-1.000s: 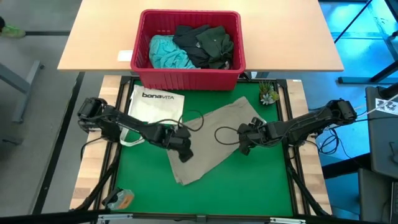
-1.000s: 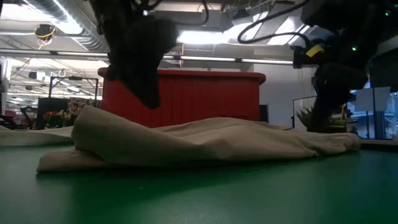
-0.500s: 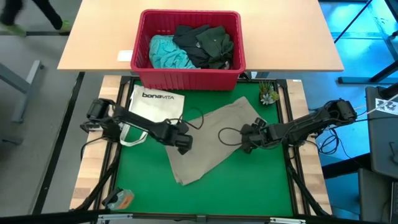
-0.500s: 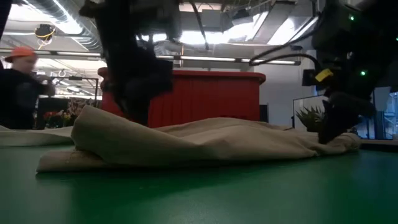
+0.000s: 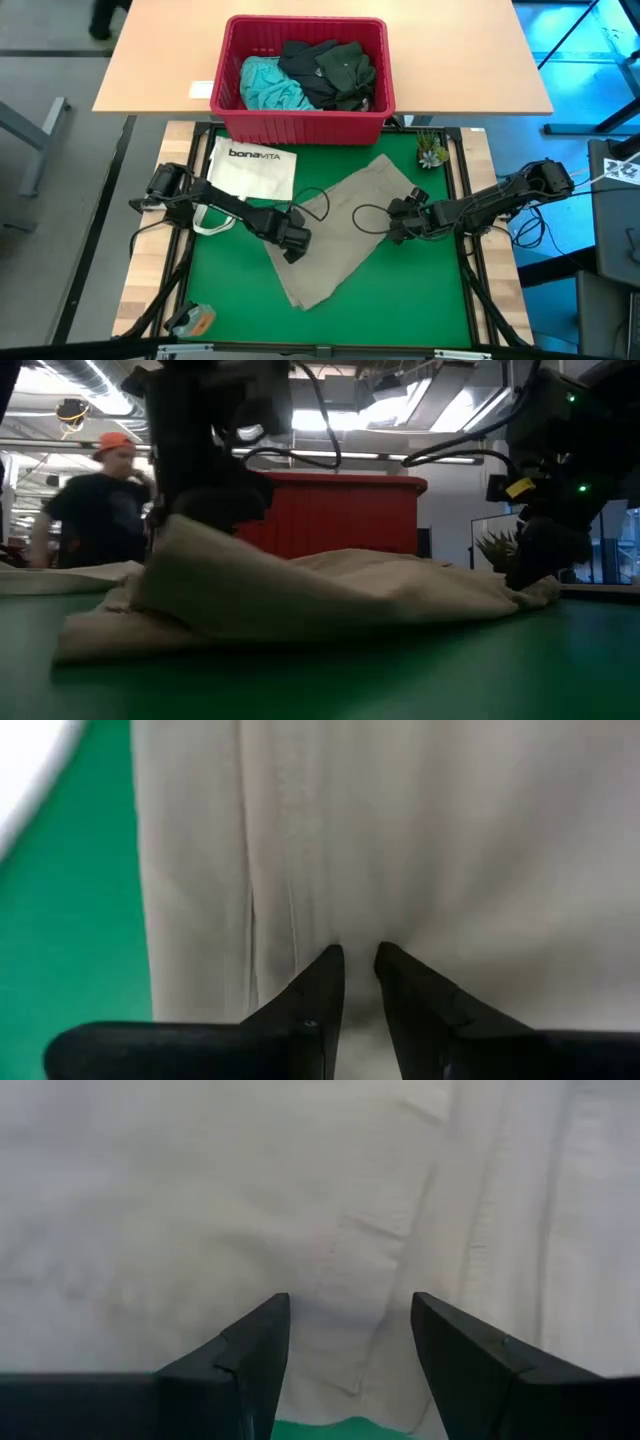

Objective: Fold Laundry from Bin
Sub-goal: Fold the light brown shorts

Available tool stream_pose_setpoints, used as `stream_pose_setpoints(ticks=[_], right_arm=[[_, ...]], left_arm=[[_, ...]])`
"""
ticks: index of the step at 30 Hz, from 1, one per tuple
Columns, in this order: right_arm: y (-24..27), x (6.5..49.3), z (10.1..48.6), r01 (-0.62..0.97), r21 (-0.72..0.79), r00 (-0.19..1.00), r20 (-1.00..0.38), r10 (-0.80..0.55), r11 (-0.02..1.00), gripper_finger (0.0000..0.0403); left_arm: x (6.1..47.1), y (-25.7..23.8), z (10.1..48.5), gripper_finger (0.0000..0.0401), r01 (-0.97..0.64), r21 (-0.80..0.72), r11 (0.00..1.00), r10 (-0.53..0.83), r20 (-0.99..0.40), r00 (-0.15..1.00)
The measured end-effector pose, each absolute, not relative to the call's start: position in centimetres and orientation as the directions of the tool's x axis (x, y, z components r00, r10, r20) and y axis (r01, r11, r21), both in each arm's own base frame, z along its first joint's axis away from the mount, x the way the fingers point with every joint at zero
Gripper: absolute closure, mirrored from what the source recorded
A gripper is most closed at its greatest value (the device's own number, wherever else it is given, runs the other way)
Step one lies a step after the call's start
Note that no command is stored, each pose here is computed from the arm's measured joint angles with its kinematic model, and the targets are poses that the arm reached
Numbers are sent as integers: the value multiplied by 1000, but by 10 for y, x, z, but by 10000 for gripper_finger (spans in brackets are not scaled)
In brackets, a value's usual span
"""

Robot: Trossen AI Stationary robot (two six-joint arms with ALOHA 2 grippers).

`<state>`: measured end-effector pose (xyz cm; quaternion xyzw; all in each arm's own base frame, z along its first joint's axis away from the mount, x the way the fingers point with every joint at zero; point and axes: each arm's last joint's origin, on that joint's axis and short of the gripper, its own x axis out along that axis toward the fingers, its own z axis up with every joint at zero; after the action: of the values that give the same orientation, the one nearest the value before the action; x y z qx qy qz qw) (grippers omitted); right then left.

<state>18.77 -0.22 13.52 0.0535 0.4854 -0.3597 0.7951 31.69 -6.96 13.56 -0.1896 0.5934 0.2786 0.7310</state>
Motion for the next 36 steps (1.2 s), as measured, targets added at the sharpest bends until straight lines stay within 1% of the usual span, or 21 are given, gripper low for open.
stream_pose_setpoints(ticks=[2,7,15,19,22,25,29,33,36], right_arm=[[-3,188,136,618,-284,275,-796,-540,733,194],[-3,193,137,618,-266,317,-777,-544,740,194],[-2,201,141,580,-249,388,-753,-532,776,194],[-2,202,141,578,-247,393,-751,-531,778,194],[-2,202,141,538,-281,394,-750,-532,795,194],[-1,209,151,506,-295,416,-739,-529,810,194],[-1,225,173,467,-308,473,-705,-528,829,194],[-11,239,195,467,-310,509,-671,-539,828,194],[-25,245,206,492,-282,528,-656,-539,824,194]], left_arm=[[317,-80,136,333,-628,6,778,143,-975,168],[319,-108,136,332,-616,-118,779,53,-966,253],[321,-145,138,332,-620,-291,728,-34,-919,392],[324,-157,134,333,-611,-359,706,-65,-892,448],[330,-161,133,333,-586,-413,697,-98,-864,493],[334,-158,141,333,-569,-444,692,-94,-837,540],[336,-148,160,333,-546,-469,694,-71,-799,597],[336,-138,175,333,-530,-448,720,-2,-765,644],[339,-128,183,333,-530,-418,738,68,-735,675]])
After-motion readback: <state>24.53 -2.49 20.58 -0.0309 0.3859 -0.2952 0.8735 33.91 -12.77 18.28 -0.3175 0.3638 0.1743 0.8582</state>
